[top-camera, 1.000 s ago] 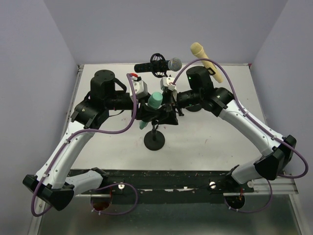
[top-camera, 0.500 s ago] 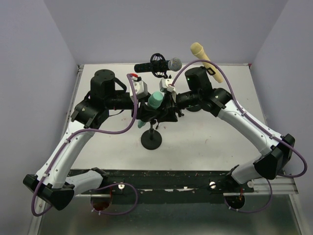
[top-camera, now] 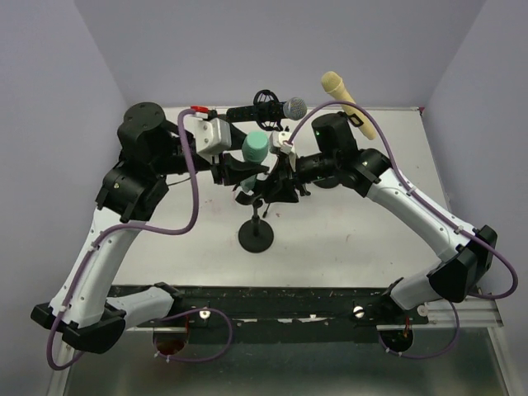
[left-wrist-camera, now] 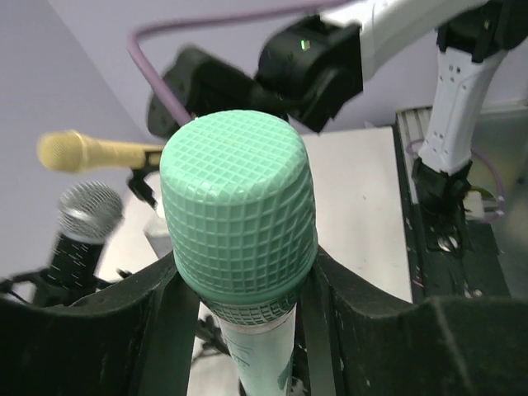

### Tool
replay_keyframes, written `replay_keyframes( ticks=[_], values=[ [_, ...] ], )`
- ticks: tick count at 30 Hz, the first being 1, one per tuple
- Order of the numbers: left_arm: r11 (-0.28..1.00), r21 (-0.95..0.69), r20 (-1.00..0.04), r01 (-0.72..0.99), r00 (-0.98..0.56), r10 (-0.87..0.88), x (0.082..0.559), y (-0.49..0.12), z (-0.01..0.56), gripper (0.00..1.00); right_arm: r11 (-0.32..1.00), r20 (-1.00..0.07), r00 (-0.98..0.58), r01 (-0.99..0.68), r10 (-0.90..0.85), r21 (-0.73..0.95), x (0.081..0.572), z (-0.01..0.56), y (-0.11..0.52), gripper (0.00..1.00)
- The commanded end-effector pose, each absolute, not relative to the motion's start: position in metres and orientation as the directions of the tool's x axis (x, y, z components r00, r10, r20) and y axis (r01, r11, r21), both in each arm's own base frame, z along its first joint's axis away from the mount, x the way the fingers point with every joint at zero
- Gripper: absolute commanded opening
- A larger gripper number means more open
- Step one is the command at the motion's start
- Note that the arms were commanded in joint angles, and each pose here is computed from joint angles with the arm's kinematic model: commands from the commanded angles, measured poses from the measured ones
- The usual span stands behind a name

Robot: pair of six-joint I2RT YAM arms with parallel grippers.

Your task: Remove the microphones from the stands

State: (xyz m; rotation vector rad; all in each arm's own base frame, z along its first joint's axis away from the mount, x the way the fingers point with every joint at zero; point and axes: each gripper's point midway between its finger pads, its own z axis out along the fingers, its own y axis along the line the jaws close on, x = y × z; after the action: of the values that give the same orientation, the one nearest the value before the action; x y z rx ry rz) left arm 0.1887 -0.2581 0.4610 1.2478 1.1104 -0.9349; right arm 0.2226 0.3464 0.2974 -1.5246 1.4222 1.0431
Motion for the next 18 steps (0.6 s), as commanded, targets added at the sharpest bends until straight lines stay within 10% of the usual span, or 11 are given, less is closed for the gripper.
replay_keyframes(
  ticks=[1, 9, 18],
  values=[
    [0.163, 0.378, -0.918, 0.911, 0.391, -0.060, 0.170, -0.246, 0.539, 0.00, -0.006, -0.927, 0.001, -1.000, -0.376, 0.001, 0.227, 0.291, 0.343, 0.25],
    [0.434, 0.533, -0.815, 0.726, 0.578, 0.035, 0.171, -0.200, 0.580, 0.00, 0.121, -0.902, -0.025, -0.992, -0.430, -0.030, 0.227, 0.305, 0.316, 0.25],
    [0.682, 0.380, -0.922, 0.625, 0.317, 0.223, 0.226, -0.152, 0.486, 0.00, 0.376, -0.913, -0.121, -0.926, -0.389, -0.037, 0.263, 0.325, 0.249, 0.25]
  ],
)
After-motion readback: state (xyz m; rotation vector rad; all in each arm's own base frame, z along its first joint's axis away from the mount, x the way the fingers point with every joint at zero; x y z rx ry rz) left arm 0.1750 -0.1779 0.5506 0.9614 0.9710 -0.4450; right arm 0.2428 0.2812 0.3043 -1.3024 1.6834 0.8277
